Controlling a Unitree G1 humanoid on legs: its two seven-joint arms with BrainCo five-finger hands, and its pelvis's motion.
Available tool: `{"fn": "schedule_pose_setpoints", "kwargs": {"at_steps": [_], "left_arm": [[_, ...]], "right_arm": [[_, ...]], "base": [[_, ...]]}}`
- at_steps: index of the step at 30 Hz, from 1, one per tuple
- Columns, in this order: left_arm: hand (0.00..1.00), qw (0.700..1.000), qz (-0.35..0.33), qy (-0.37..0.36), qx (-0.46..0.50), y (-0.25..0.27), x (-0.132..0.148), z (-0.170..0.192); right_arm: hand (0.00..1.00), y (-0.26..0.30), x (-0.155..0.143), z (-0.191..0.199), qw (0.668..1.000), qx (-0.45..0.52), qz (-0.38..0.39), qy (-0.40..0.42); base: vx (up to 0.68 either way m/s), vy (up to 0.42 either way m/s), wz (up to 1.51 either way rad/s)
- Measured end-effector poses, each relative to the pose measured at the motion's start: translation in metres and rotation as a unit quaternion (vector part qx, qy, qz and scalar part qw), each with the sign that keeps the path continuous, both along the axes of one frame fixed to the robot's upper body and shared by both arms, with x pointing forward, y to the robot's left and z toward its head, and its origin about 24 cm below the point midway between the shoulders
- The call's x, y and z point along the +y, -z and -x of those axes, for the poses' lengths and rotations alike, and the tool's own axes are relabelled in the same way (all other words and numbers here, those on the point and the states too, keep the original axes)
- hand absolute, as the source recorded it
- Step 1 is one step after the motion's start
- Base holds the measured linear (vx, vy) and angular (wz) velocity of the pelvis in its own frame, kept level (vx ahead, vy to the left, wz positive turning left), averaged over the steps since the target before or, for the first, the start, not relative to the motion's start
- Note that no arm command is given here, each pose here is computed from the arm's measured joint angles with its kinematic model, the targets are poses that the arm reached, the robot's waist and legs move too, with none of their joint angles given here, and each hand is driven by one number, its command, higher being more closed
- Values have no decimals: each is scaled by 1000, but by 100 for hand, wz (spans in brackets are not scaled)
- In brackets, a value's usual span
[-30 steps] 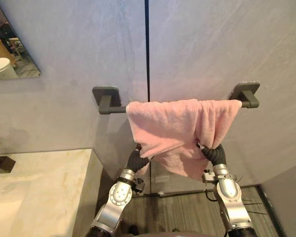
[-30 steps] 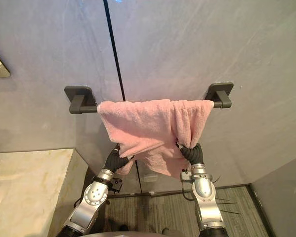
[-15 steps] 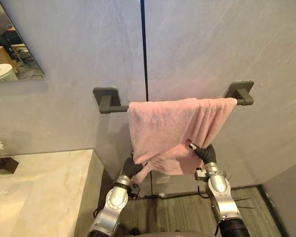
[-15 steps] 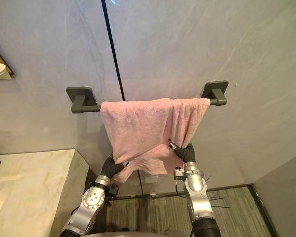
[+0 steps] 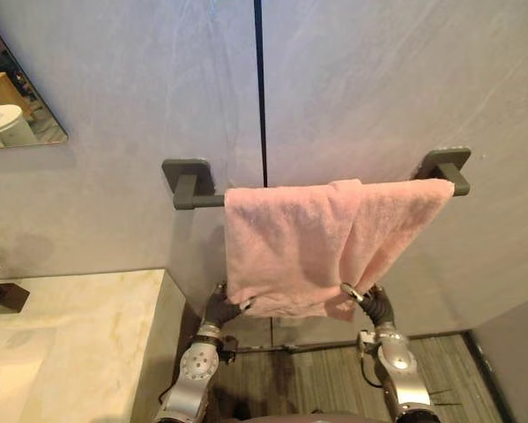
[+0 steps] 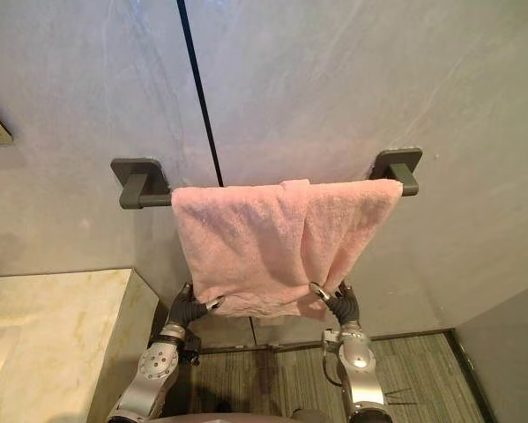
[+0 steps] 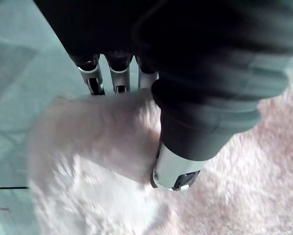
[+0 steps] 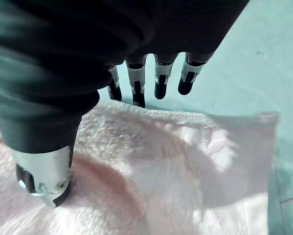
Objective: Organize washtable
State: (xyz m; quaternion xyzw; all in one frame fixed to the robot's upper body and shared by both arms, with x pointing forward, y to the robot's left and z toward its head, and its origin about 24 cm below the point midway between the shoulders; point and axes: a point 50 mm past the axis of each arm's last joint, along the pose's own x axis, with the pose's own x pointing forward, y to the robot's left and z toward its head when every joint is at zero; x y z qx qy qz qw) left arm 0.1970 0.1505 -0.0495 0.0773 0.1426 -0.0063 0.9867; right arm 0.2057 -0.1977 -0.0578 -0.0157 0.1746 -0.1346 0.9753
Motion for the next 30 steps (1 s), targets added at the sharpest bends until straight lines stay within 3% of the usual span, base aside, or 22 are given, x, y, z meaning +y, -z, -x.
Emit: {"fn": "schedule_pose_setpoints", "kwargs": {"at_steps": [10,16,24,30], "left_arm": [[0,998,3,-48,34,11,25,19],[0,996,12,-92,4,-3,42,19],[0,974,65,-146,-161,-76,50,15],[0,924,59,-157,-345,-152,58,21]], "right_arm": [[0,11,-17,21,998,30,-13,46],[0,1,-39,29,995,8,-1,98],[0,-74,-80,29,970,-155,47,180],[0,-158,-78,30,919,-341,101,171]], "base": [[-35,-5,-1],[-12,0,1],[0,0,-1],[0,0,0]]}}
